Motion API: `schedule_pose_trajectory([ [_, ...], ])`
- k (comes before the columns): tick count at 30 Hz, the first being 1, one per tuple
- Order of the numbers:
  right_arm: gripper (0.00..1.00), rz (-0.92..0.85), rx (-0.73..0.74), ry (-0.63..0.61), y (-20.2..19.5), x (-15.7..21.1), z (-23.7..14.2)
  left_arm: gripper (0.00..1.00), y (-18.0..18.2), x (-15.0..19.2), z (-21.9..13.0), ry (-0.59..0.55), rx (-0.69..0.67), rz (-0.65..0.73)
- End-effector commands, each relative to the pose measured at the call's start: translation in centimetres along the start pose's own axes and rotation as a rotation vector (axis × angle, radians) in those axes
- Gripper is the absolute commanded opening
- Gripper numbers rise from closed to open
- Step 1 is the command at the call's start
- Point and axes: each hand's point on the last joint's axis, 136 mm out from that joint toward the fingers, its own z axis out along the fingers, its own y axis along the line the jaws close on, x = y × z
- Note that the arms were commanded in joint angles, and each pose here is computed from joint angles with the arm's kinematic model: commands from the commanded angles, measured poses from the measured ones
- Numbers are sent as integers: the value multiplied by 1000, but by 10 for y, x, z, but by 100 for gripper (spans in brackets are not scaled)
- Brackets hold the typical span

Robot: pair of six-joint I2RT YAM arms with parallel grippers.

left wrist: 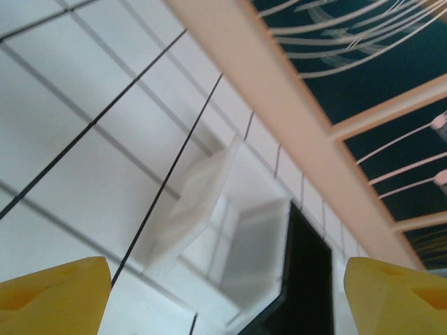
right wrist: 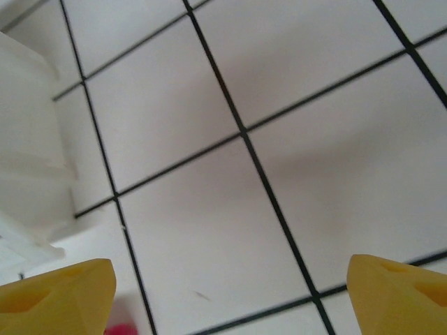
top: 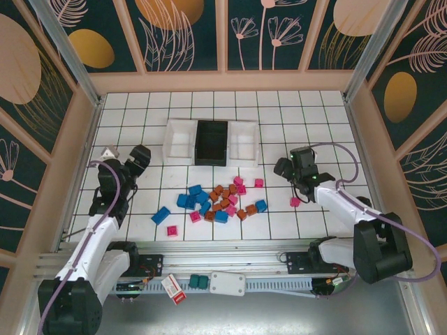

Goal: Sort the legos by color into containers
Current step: Pick up the lego from the bottom-right of the table.

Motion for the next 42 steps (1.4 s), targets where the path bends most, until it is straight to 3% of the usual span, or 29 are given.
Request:
schedule_pose_trajectory([
  [1,83,-24,111,89,-28,27,-3,87,13,20,-2,80,-21,0],
  [4,76,-33,131,172,-34,47,-4,87,14,25,-2,96,-21,-1],
  [9,74,-89,174,255,-37,75,-11,87,12,25,-2,103,-13,0],
  [21,70,-146,263,356,-35,90,-13,87,12,29,1,122,-8,4],
  [26,72,-114,335,325,-45,80,-20,88,9,30,3,135,6,9],
  [36,70,-142,359,462,-51,105,-23,88,11,34,5,151,6,6],
  [42,61,-147,330,496,-46,118,-15,88,9,34,6,160,7,12],
])
